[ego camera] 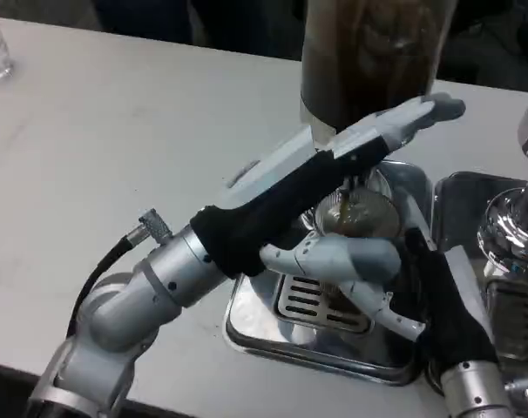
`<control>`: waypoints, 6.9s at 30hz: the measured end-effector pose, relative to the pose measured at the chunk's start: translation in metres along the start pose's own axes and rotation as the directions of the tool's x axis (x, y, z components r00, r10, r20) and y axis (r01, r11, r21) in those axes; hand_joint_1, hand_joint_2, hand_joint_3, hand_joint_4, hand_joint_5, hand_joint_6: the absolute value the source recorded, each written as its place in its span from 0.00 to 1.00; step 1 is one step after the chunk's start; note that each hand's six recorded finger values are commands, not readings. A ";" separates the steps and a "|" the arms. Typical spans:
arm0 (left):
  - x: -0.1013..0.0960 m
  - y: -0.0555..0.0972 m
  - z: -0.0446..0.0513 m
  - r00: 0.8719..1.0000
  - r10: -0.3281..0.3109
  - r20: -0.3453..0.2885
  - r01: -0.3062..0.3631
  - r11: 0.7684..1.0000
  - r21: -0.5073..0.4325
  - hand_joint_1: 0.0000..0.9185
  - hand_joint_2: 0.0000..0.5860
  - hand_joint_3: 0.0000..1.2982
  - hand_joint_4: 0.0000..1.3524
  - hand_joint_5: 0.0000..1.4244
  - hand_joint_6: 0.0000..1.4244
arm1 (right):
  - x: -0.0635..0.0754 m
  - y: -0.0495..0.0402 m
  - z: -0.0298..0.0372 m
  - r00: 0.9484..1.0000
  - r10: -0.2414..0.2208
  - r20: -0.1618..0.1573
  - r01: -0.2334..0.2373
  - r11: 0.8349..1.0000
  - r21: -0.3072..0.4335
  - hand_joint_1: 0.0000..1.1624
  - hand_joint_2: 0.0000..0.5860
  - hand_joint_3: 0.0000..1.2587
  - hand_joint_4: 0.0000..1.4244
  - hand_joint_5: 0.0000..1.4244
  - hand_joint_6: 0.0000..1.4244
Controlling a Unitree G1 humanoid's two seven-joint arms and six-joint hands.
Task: Grasp the cup under the faucet to collect the drink, then remove the cup.
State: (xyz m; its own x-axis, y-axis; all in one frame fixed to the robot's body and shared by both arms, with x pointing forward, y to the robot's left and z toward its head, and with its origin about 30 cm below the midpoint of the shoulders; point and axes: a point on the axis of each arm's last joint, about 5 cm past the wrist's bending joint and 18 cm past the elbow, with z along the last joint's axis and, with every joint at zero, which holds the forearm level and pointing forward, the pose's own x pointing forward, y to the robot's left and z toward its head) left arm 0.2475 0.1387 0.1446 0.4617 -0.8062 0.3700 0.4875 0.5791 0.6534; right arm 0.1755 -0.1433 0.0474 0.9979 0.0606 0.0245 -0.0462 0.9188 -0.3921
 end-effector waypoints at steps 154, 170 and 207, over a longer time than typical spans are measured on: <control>-0.192 -0.059 -0.0057 0.632 0.438 -0.640 -0.407 0.890 0.208 0.00 0.25 0.07 0.00 0.02 0.00 | 0.036 0.0470 0.0131 0.998 -0.035 0.049 0.027 0.986 0.166 0.93 0.20 0.51 0.48 0.57 0.78; -0.190 -0.059 -0.0066 0.640 0.431 -0.636 -0.402 0.893 0.202 0.00 0.25 0.07 0.00 0.02 0.00 | 0.017 0.0389 0.0100 0.994 -0.087 0.068 0.077 0.988 0.137 0.91 0.18 0.57 0.53 0.61 0.85; -0.183 -0.052 -0.0066 0.701 0.377 -0.605 -0.322 0.925 0.203 0.00 0.25 0.04 0.00 0.00 0.00 | -0.016 0.0244 0.0160 0.990 -0.101 0.099 0.088 0.987 0.133 0.90 0.18 0.62 0.57 0.66 0.93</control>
State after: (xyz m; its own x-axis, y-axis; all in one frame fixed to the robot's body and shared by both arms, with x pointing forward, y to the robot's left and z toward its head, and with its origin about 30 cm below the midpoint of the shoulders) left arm 0.1427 0.2566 0.0387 0.9559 -0.2735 0.1067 0.1514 0.7706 0.6190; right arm 0.1576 -0.1156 0.0521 0.9879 0.0054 0.1550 0.0359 0.9642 -0.2627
